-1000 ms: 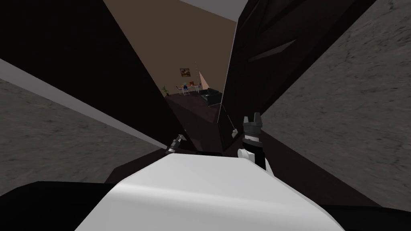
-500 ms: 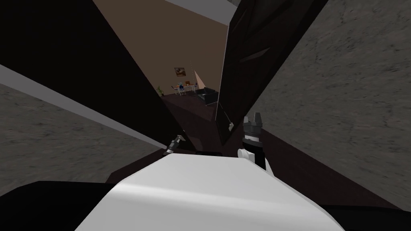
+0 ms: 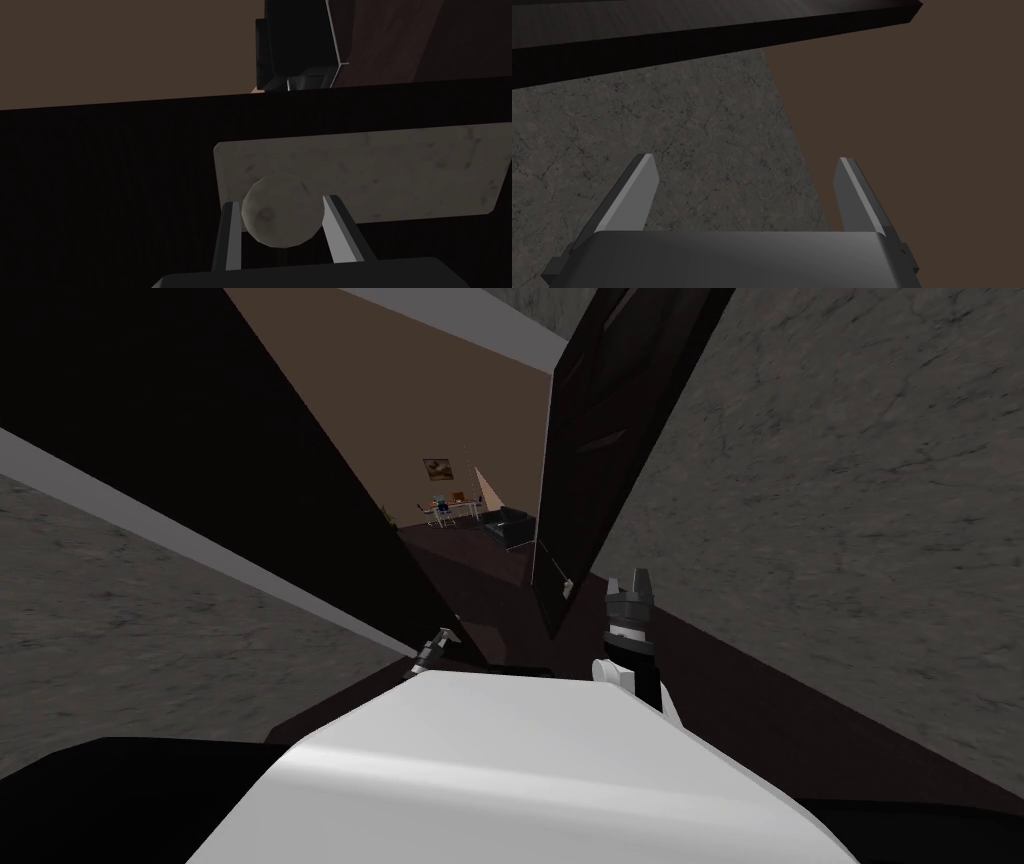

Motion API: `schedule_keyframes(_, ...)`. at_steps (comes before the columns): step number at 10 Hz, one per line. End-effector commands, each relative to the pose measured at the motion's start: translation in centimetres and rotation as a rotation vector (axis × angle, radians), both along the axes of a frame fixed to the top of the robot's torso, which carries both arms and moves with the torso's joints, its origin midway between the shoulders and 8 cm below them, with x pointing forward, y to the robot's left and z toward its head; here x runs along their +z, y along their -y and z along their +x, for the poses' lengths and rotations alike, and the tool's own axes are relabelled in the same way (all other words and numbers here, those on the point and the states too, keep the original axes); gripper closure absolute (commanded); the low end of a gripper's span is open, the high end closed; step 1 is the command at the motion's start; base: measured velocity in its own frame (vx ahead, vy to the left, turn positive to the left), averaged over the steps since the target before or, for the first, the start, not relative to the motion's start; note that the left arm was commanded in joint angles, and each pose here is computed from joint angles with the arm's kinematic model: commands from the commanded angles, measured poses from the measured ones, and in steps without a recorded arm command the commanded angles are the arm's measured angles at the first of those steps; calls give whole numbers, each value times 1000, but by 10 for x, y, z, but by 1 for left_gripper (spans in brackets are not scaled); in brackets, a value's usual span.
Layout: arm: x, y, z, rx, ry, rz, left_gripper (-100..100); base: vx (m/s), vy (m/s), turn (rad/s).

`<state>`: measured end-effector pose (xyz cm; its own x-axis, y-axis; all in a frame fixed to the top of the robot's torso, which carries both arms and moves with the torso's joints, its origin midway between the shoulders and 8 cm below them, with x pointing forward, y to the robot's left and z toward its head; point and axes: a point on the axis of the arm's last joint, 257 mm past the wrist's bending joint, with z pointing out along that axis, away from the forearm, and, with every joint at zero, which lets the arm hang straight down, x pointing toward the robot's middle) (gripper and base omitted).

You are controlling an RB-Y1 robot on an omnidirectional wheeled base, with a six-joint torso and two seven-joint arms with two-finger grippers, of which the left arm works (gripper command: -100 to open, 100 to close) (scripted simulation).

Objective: Pull the door open

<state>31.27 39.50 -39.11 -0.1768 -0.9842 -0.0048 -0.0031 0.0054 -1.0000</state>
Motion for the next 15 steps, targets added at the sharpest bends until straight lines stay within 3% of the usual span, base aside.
schedule_keyframes(1, 0, 3, -4, -12, 3, -5, 100, -235, 95, -141)
schedule_keyframes(7, -3, 6, 26, 21, 3, 3, 100, -187, 70, -140)
schedule_keyframes(15, -2, 19, 80, 70, 6, 1, 100, -225, 93, -185)
